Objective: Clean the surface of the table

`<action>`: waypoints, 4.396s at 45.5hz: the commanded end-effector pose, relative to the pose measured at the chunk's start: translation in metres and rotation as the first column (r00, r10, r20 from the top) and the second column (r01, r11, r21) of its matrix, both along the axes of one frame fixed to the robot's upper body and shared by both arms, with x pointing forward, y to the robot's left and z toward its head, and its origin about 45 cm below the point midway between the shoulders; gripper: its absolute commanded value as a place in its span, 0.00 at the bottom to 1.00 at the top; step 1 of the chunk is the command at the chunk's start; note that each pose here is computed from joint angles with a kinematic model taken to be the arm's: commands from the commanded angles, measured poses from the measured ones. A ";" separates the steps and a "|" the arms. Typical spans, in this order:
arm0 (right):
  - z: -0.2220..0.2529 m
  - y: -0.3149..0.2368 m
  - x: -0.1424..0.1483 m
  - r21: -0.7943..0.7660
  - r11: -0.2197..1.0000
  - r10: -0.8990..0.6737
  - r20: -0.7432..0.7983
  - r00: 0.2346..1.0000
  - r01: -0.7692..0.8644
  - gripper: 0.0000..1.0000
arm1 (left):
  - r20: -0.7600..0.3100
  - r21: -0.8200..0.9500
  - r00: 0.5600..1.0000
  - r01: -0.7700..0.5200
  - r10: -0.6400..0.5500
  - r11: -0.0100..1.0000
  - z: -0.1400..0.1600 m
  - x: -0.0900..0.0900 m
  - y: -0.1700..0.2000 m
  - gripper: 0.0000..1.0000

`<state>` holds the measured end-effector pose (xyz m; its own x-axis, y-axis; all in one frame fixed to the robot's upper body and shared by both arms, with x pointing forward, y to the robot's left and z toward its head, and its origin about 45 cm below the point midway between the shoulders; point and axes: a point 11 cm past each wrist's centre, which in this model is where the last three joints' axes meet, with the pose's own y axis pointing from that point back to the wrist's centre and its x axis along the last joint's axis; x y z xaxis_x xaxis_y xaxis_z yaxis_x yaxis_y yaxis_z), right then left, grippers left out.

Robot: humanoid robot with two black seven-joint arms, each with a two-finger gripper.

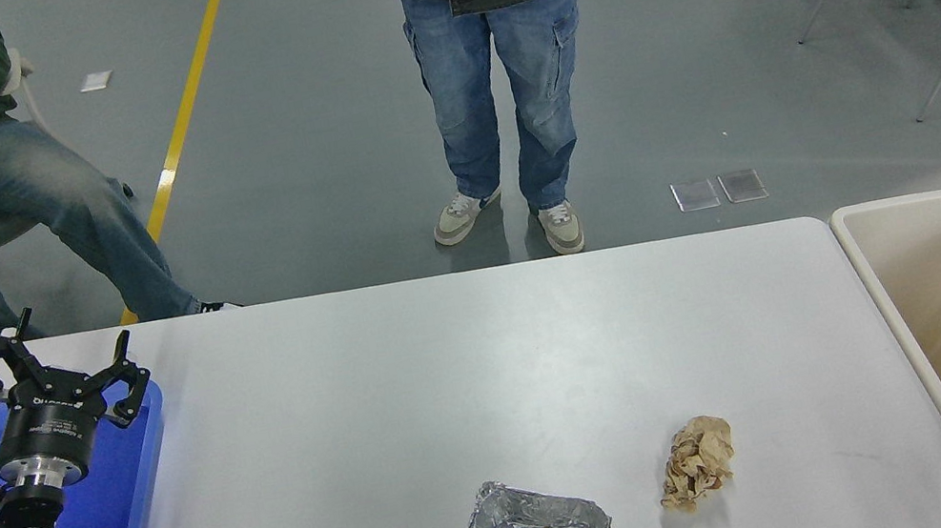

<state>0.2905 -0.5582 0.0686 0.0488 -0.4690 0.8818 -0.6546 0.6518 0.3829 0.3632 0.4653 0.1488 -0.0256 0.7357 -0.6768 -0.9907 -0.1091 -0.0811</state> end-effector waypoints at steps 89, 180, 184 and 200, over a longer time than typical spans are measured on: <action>0.024 0.032 0.045 0.520 0.854 -0.160 0.303 0.940 -0.022 1.00 | -0.003 0.001 1.000 0.001 -0.001 1.000 -0.001 0.000 0.000 1.00; 0.068 0.268 -0.034 0.607 0.215 0.815 0.320 0.483 -0.765 1.00 | -0.002 0.001 1.000 0.002 -0.002 1.000 0.000 0.000 0.000 1.00; 0.066 0.272 -0.044 0.602 0.204 0.836 0.304 0.458 -0.772 1.00 | 0.000 0.000 1.000 0.000 0.000 1.000 0.000 0.000 0.000 1.00; 0.065 0.266 -0.079 0.649 0.210 0.887 0.189 0.422 -0.731 1.00 | 0.001 0.000 1.000 0.000 0.000 1.000 0.001 0.000 0.000 1.00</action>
